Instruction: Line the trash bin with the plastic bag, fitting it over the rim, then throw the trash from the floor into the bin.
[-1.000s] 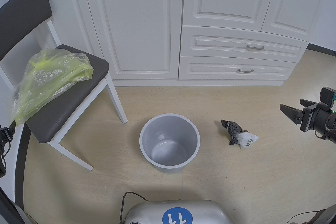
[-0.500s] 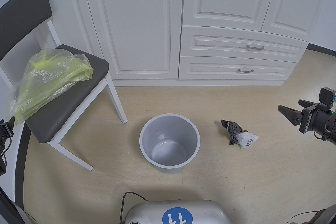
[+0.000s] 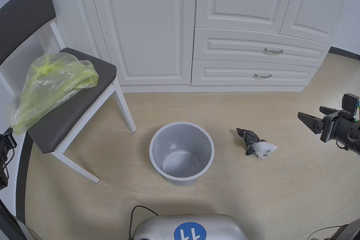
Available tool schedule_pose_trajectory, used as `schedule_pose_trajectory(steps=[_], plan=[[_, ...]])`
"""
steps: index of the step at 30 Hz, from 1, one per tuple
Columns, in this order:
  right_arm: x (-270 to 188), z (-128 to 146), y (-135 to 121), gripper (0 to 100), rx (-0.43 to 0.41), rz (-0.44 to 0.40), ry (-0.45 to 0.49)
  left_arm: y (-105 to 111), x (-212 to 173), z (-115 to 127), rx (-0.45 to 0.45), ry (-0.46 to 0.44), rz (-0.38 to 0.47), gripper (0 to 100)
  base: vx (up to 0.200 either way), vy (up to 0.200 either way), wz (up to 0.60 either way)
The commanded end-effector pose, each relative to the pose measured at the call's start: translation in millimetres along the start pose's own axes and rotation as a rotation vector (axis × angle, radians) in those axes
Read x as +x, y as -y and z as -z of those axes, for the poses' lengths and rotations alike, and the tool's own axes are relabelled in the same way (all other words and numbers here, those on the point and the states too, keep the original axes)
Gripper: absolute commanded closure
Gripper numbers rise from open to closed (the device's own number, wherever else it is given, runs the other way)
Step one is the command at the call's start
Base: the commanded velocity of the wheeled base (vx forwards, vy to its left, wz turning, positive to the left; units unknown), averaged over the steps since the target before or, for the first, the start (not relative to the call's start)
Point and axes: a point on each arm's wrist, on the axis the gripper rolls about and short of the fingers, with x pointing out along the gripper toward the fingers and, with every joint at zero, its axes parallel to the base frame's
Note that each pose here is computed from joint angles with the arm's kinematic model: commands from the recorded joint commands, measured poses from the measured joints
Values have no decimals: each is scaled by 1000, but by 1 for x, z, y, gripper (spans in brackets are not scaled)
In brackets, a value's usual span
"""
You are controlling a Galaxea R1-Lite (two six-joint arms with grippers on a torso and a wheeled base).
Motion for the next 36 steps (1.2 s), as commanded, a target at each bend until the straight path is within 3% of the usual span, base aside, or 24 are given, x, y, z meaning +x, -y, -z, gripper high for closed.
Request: schedule_pose_trajectory(steps=[1, 6, 10, 11, 13, 14, 18, 20, 21, 22, 25, 28, 29, 35, 36], plan=[[2, 1, -1, 0, 0, -9, -5, 6, -5, 0, -5, -9, 9, 100, 0, 0, 0], [9, 8, -26, 0, -24, -95, -48, 22, -15, -17, 18, 37, 46, 100, 0, 0, 0], [23, 15, -56, 0, -17, -66, -78, 47, -20, -35, -9, 95, 106, 100, 0, 0, 0], [31, 18, -73, 0, 1, -33, -66, 71, -28, -50, -60, 146, 140, 100, 0, 0, 0], [36, 20, -82, 0, 11, -20, -48, 90, -34, -61, -100, 188, 160, 100, 0, 0, 0], [37, 20, -89, 0, 18, -19, -16, 113, -41, -72, -129, 235, 194, 100, 0, 0, 0], [37, 14, -97, 0, 18, -84, 29, 168, -61, -96, -163, 285, 314, 100, 0, 0, 0], [38, 7, -101, 0, -7, -121, 47, 188, -72, -115, -180, 293, 378, 100, 0, 0, 0], [38, 7, -101, 0, -7, -121, 47, 188, -72, -115, -180, 293, 378, 100, 0, 0, 0], [38, 3, -104, 0, -23, -164, 60, 207, -88, -143, -202, 304, 449, 100, 0, 0, 0], [33, 4, -116, 0, -8, -237, 65, 229, -115, -182, -246, 313, 511, 100, 0, 0, 0], [30, 6, -121, 0, 16, -264, 61, 235, -122, -190, -260, 315, 523, 100, 0, 0, 0], [26, 9, -131, 0, 84, -306, 63, 244, -146, -202, -329, 323, 551, 100, 0, 0, 0], [28, 10, -134, 0, 94, -315, 65, 240, -188, -214, -433, 353, 667, 100, 0, 0, 0], [32, 14, -136, 0, 86, -315, 51, 237, -202, -218, -462, 366, 725, 100, 0, 0, 0]])
